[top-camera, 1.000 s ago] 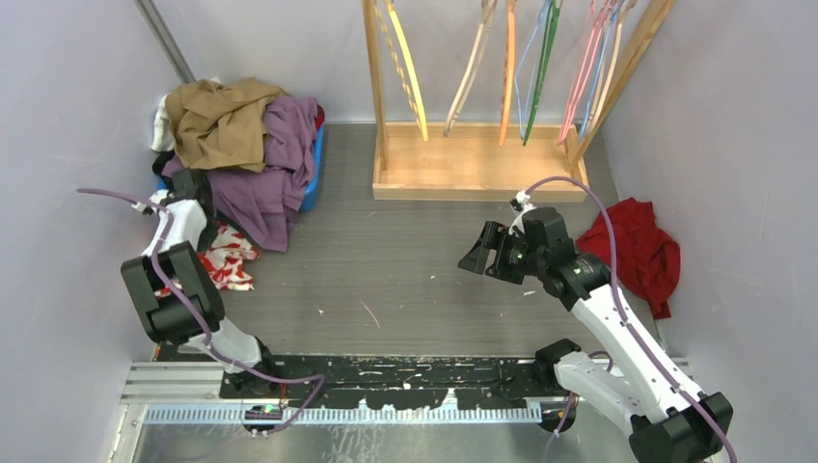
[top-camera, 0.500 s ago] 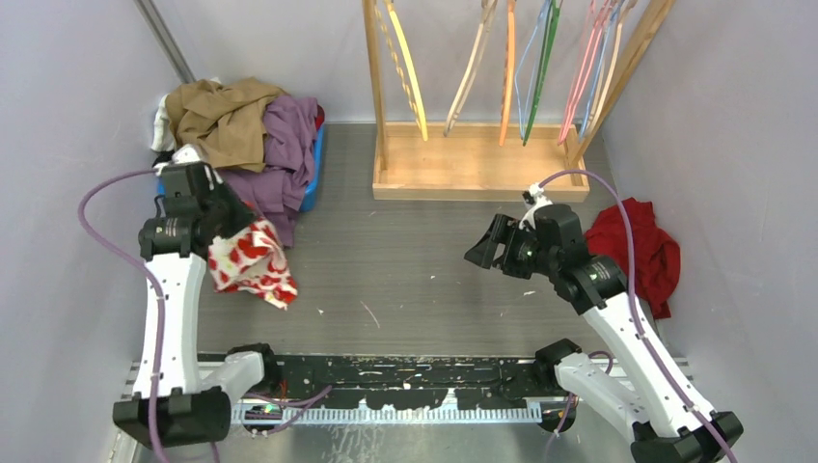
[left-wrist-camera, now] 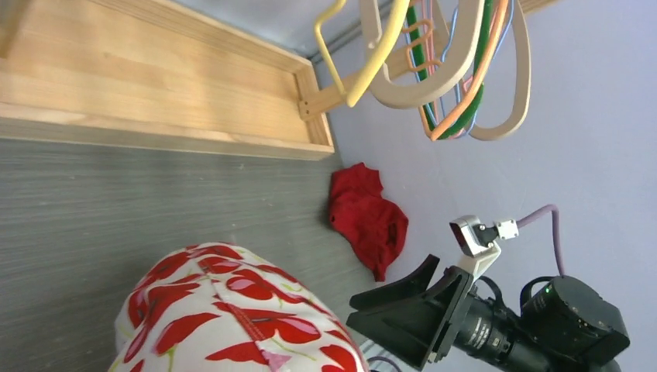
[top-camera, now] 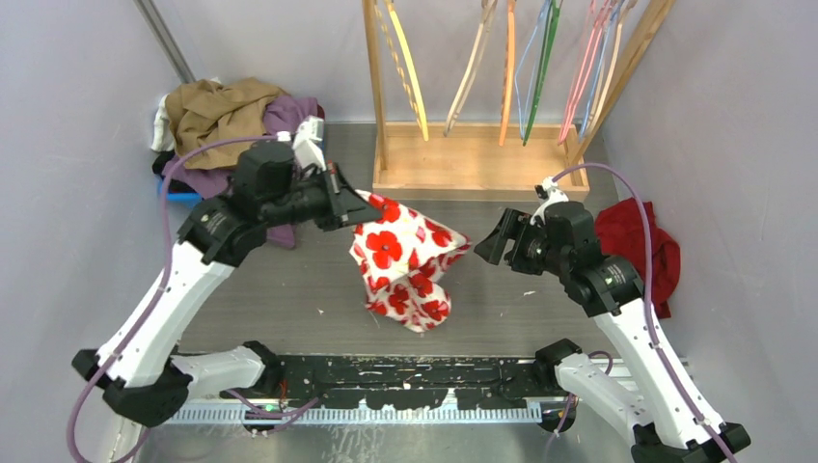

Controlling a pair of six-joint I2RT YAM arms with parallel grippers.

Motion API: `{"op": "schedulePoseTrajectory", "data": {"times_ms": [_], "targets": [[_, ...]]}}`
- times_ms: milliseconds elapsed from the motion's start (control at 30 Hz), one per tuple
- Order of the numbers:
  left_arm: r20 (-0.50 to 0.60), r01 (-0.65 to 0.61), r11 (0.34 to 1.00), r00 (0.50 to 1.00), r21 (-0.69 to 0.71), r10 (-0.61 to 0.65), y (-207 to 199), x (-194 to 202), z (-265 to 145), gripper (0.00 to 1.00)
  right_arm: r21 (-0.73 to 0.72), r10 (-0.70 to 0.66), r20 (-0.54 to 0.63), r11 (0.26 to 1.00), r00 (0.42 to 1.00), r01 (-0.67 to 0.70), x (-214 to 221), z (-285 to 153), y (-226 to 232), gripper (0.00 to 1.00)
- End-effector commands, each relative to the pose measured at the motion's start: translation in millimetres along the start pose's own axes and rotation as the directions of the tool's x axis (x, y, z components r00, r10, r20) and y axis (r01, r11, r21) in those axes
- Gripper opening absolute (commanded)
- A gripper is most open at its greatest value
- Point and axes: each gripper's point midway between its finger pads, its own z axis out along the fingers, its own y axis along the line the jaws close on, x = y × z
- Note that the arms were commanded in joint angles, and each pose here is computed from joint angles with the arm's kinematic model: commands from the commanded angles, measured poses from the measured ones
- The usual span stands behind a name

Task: Place the skirt on the hanger
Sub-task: Pick up the skirt from the center of the board, then place the skirt at the center of the board.

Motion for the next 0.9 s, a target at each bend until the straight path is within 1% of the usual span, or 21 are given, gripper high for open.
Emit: {"op": "schedulePoseTrajectory", "data": {"times_ms": [0, 67, 133, 200, 267, 333, 400, 433, 533, 567, 600, 667, 700, 733, 767, 867], "targets": [[0.085, 0.02, 0.997, 0.996, 0.068, -0.026, -16, -25, 34, 0.0, 0.019, -0.031, 0.066, 0.999, 0.997, 0.029, -13, -13, 0, 0.79], [0.101, 0.033, 0.999, 0.994, -0.016, -0.031, 16, -23, 57, 0.01, 0.036, -0.023, 0.064, 0.999, 0.998, 0.021, -9, -12, -6, 0.79], [0.106, 0.058, 0.989, 0.993, -0.136, -0.044, 57, -18, 71, 0.02, 0.055, -0.013, 0.062, 0.998, 0.998, 0.01, -6, -11, -11, 0.79], [0.122, 0.096, 0.963, 0.99, -0.25, -0.068, 102, -12, 77, 0.1, 0.072, -0.001, 0.049, 0.997, 0.999, -0.003, -1, -8, -16, 0.8], [0.121, 0.161, 0.925, 0.985, -0.345, -0.126, 151, 1, 75, 0.15, 0.088, 0.01, 0.031, 0.996, 0.999, -0.012, 4, -2, -21, 0.8], [0.142, 0.217, 0.88, 0.975, -0.423, -0.172, 194, 15, 69, 0.25, 0.109, 0.015, 0.01, 0.994, 1.0, -0.017, 10, 5, -27, 0.81], [0.153, 0.24, 0.846, 0.97, -0.477, -0.189, 220, 29, 63, 0.48, 0.12, 0.025, -0.005, 0.993, 1.0, -0.024, 15, 16, -32, 0.81], [0.153, 0.239, 0.836, 0.97, -0.494, -0.188, 228, 34, 61, 0.51, 0.122, 0.03, -0.023, 0.992, 0.999, -0.027, 18, 24, -33, 0.81], [0.153, 0.228, 0.819, 0.973, -0.527, -0.172, 235, 40, 52, 0.52, 0.128, 0.044, -0.06, 0.991, 0.997, -0.036, 21, 44, -36, 0.81], [0.156, 0.219, 0.814, 0.975, -0.537, -0.16, 236, 40, 48, 0.64, 0.129, 0.044, -0.063, 0.991, 0.997, -0.036, 20, 52, -36, 0.81], [0.162, 0.213, 0.806, 0.976, -0.552, -0.147, 237, 40, 43, 0.7, 0.131, 0.047, -0.069, 0.991, 0.997, -0.038, 19, 59, -36, 0.8], [0.172, 0.196, 0.797, 0.978, -0.571, -0.117, 239, 38, 35, 0.71, 0.121, 0.047, -0.082, 0.992, 0.996, -0.037, 16, 75, -33, 0.78], [0.173, 0.187, 0.792, 0.979, -0.581, -0.104, 241, 38, 32, 0.82, 0.124, 0.048, -0.091, 0.992, 0.995, -0.037, 15, 84, -33, 0.78], [0.168, 0.173, 0.785, 0.982, -0.595, -0.089, 243, 38, 28, 0.96, 0.122, 0.05, -0.093, 0.992, 0.994, -0.038, 13, 93, -32, 0.78], [0.166, 0.164, 0.78, 0.983, -0.604, -0.078, 245, 38, 27, 0.98, 0.123, 0.05, -0.097, 0.992, 0.994, -0.038, 11, 102, -32, 0.78], [0.142, 0.141, 0.76, 0.988, -0.635, -0.064, 256, 42, 29, 0.98, 0.147, 0.054, -0.103, 0.988, 0.993, -0.038, 2, 130, -34, 0.77]]}}
